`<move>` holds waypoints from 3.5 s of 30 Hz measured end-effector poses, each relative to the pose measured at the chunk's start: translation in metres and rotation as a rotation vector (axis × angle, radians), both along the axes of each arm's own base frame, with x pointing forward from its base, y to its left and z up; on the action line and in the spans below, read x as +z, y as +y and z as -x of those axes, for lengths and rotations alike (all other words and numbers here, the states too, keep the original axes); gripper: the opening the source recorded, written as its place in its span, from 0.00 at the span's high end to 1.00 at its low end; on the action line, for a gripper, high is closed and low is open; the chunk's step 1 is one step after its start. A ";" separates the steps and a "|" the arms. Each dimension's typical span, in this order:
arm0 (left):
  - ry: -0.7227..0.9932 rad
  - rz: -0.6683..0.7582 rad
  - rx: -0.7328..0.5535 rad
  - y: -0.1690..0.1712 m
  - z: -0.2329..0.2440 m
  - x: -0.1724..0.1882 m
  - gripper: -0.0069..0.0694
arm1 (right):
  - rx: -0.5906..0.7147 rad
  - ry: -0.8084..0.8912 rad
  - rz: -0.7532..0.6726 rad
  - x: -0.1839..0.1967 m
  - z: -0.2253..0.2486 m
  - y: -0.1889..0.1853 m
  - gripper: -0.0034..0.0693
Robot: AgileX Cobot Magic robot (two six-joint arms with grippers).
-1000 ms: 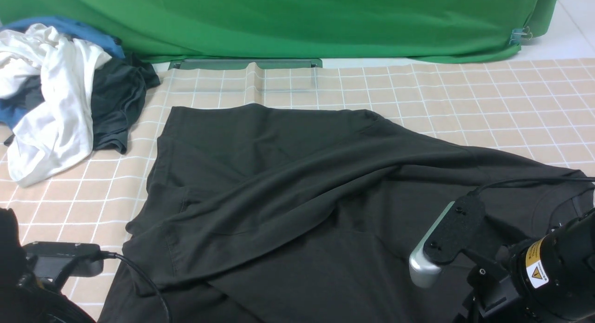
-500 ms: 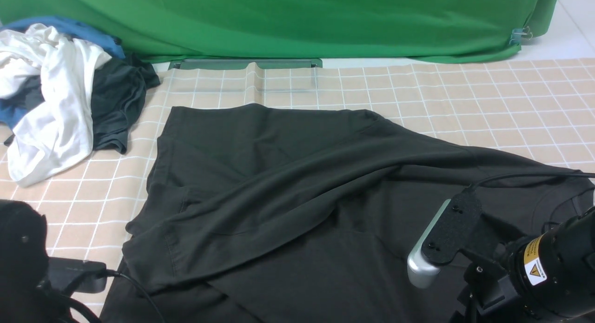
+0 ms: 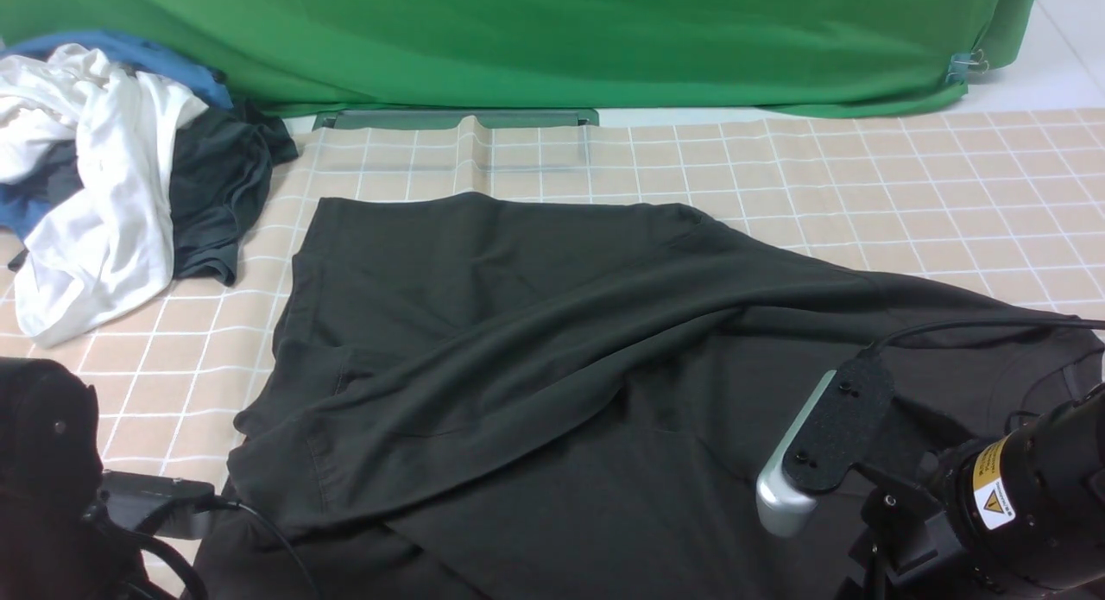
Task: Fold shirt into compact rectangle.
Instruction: 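Grasp the near edge of the shirt at its hem and shoulder corners, then fold the black garment in half by bringing its near edge over to the far edge, then pull the folded dark garment lengthwise by its ends to straighten it flat on the table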
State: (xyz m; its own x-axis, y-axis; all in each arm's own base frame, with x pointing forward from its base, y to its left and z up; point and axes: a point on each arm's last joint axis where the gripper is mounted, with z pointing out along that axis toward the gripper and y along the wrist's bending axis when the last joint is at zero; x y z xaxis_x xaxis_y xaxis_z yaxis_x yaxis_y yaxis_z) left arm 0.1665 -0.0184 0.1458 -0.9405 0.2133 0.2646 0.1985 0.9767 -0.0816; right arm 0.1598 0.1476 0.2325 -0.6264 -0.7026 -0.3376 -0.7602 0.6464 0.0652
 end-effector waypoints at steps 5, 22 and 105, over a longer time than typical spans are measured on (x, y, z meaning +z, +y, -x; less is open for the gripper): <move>-0.024 0.010 0.047 -0.002 -0.007 0.004 0.87 | 0.001 0.004 0.004 0.000 0.000 0.000 0.21; -0.213 0.017 0.183 -0.001 0.025 0.074 0.88 | 0.110 0.059 0.056 -0.004 0.015 0.007 0.18; -0.707 0.046 0.118 -0.032 -0.310 0.131 0.84 | -0.510 -0.167 0.224 0.086 -0.249 -0.096 0.90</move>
